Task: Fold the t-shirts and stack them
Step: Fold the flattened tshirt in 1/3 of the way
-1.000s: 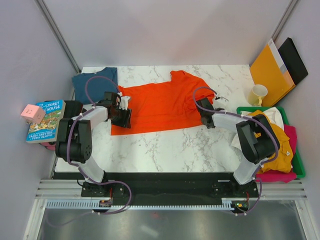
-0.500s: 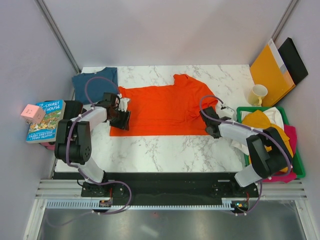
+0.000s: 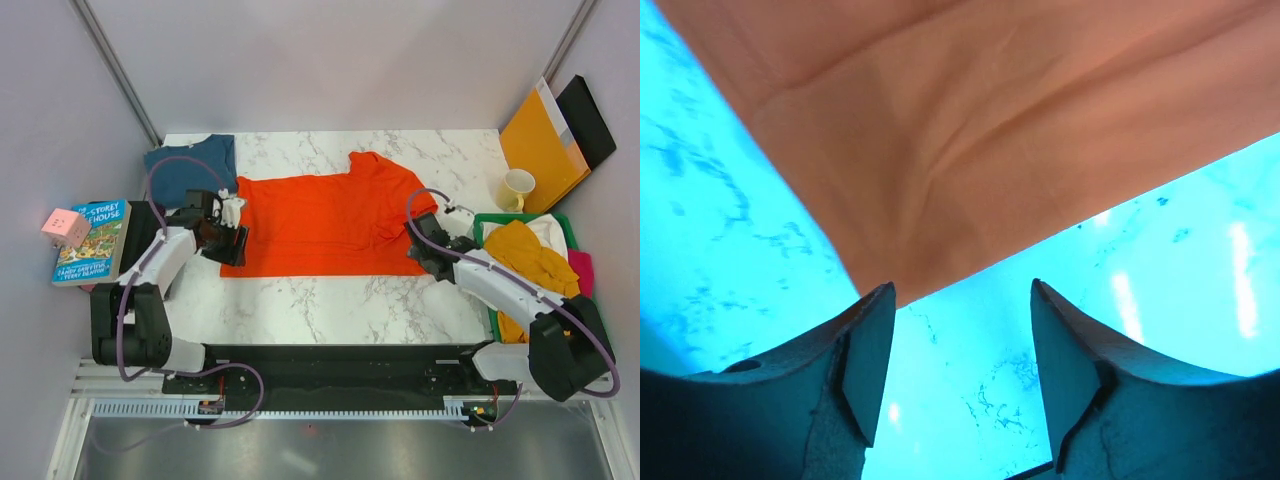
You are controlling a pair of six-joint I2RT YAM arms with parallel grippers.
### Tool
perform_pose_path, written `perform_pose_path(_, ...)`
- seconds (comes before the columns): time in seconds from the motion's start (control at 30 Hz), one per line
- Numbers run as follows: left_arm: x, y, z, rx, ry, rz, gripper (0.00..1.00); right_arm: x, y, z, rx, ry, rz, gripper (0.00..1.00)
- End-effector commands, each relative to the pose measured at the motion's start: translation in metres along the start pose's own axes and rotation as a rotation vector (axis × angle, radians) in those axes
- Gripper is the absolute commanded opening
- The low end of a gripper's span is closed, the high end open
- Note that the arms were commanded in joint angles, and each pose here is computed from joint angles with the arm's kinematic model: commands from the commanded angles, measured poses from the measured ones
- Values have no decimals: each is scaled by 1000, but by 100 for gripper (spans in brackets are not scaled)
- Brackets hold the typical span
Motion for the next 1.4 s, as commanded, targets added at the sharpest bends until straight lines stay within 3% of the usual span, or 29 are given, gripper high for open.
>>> perform_pose_path(0.0,-50,-17,-39,102,-201,33,65,-54,28,-15,-80,-128,-57,78)
perform_pose_path(0.1,-70,-20,-32,144,-194,-11,64,-67,47,-6,-71,-119,-118,69)
perform_pose_path(0.13,-78,-20,-29,145,-192,-28,61,-72,52,-5,-73,-128,-123,48)
perform_pose_path(0.2,-78,-15,-8,147,-132,-60,57,-72,59,7,-54,-121,-153,27)
perform_pose_path(0.23,-84,-14,-4,147,-132,-67,54,-72,61,11,-45,-122,-162,8)
perform_pose_path(0.27,-84,-12,1,148,-122,-72,51,-68,65,20,-28,-107,-183,1)
perform_pose_path(0.47,-87,3,33,102,-65,-88,34,-57,80,52,19,-64,-234,0)
perform_pose_path(0.83,-35,19,52,30,124,-10,33,-3,63,70,47,67,-209,0)
perform_pose_path(1.13,7,15,35,78,263,89,33,47,38,54,26,153,-193,0)
perform_pose_path(1.37,27,7,15,108,285,146,33,78,13,30,20,182,-168,0)
Point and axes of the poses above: each gripper's point midway between its finger pads, its own z axis out along the fingers, its own y axis along the line the jaws close on, x = y × z, the point moved 4 cm from there along -z, back along the fingers, and after that the axes turned 11 degrees about -z, right-handed, at the moved point
